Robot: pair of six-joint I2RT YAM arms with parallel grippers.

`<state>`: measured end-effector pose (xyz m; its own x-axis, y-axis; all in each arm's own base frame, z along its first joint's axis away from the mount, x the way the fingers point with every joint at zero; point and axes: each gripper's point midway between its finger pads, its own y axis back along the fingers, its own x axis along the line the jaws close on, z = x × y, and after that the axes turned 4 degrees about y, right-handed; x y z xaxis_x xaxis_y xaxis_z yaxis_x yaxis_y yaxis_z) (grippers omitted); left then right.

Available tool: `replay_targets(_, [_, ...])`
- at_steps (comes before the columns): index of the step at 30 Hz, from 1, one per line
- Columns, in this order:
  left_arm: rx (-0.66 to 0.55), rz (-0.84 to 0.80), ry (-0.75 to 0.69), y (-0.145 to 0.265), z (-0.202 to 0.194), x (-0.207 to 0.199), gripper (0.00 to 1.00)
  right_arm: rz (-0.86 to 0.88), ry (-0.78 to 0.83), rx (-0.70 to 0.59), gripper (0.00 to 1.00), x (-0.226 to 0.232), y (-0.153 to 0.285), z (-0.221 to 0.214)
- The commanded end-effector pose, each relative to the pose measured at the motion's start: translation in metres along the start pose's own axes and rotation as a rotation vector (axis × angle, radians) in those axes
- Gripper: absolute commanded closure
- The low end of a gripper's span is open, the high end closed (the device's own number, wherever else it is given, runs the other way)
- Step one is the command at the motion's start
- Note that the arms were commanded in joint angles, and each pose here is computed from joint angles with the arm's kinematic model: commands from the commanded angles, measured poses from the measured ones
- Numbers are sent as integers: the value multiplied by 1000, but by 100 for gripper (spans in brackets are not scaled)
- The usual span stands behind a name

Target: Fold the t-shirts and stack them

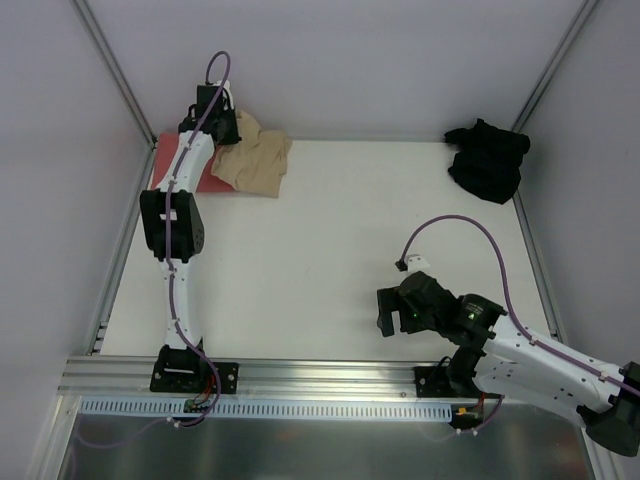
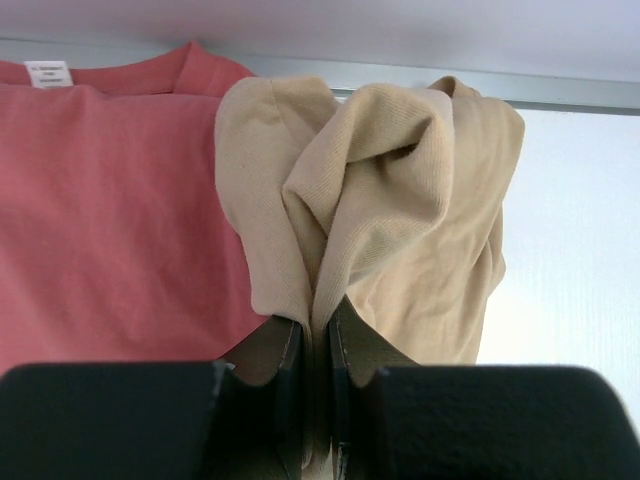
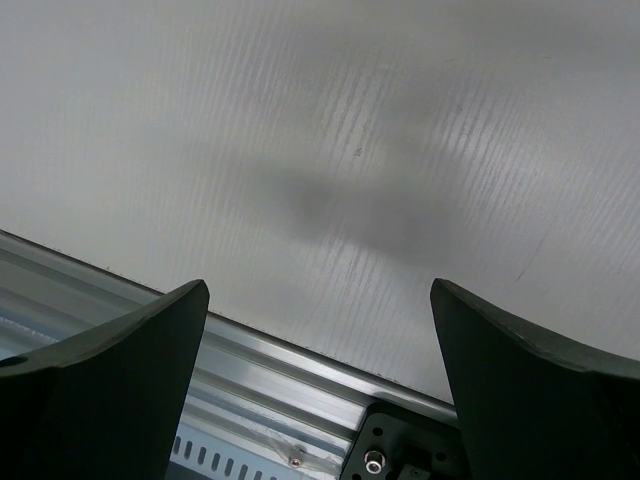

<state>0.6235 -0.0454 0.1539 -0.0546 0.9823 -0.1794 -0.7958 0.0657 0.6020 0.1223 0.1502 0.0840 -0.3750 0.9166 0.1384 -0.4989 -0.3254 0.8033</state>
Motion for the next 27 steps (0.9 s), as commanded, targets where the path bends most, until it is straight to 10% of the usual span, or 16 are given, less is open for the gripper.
replay_targets(1, [-171, 25, -31, 61, 74, 6, 100, 13, 5, -20, 1, 2, -1, 4])
replay_targets(27, [-298, 62, 36, 115, 124, 42, 100, 21, 7, 3, 0, 6, -9, 0])
